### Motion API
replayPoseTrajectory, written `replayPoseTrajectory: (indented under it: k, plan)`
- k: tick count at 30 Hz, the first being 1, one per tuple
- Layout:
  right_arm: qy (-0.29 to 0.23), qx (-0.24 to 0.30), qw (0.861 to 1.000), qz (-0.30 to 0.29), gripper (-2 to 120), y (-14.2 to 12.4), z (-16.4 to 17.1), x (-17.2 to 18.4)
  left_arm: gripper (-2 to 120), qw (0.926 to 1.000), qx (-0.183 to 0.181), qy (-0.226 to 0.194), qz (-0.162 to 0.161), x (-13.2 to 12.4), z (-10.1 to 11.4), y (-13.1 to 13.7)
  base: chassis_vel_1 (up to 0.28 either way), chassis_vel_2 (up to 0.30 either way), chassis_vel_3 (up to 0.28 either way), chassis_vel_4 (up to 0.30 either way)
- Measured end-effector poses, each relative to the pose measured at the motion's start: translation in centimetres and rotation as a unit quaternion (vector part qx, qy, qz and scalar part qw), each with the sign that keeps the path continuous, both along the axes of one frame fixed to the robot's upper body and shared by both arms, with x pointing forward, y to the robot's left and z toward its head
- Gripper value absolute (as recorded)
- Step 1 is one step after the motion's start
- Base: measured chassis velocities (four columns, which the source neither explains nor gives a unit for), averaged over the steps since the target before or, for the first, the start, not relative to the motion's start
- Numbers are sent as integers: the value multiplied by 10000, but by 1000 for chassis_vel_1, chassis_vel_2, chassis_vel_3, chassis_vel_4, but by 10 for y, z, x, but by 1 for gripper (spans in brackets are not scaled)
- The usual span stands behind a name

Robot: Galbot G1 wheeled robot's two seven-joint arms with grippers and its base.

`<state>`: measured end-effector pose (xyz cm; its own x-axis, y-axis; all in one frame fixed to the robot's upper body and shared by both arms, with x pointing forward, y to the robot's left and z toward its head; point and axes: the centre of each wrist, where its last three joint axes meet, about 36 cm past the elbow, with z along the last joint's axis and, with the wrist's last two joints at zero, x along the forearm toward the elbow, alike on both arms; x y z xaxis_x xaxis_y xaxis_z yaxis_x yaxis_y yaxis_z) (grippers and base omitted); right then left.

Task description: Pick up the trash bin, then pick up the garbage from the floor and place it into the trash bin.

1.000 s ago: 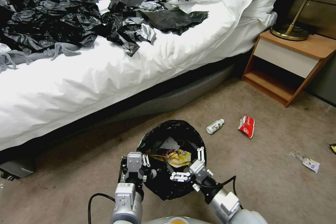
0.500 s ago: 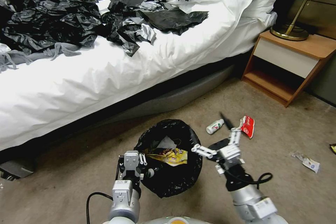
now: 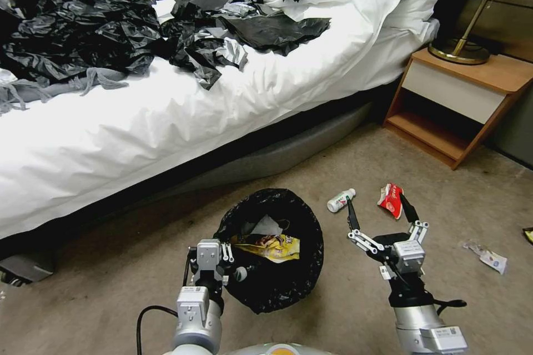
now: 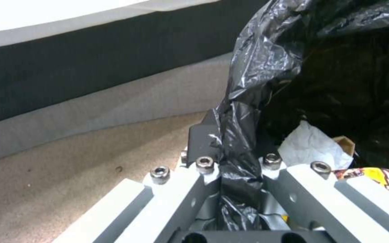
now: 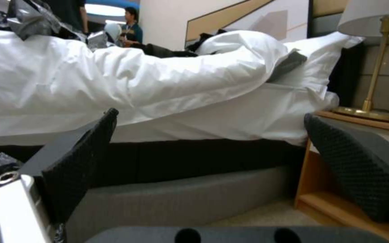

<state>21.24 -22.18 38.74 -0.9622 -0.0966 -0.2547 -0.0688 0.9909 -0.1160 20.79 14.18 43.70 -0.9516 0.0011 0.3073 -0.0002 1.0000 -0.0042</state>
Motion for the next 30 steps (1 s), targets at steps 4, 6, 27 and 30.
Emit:
replayPoseTrajectory:
  k: [4, 6, 27, 30]
  plan:
    - [44, -15, 10000, -24, 100, -1, -6, 1, 1, 10000, -4, -12, -20, -1, 0, 0, 0, 0, 0, 0]
    - [79, -70, 9999, -36, 100, -3, -12, 1, 1, 10000, -6, -1, -27, -1, -1, 1, 0, 0, 0, 0]
    - [-195, 255, 9991, -281, 100, 1, -20, 1, 1, 10000, -22, 19, -91, -2, -1, 1, -41, -36, -41, -38]
    - [-237, 255, 9989, -299, 100, 1, -19, 3, 1, 10000, -23, 10, -88, -2, 0, 1, -102, -93, -106, -99]
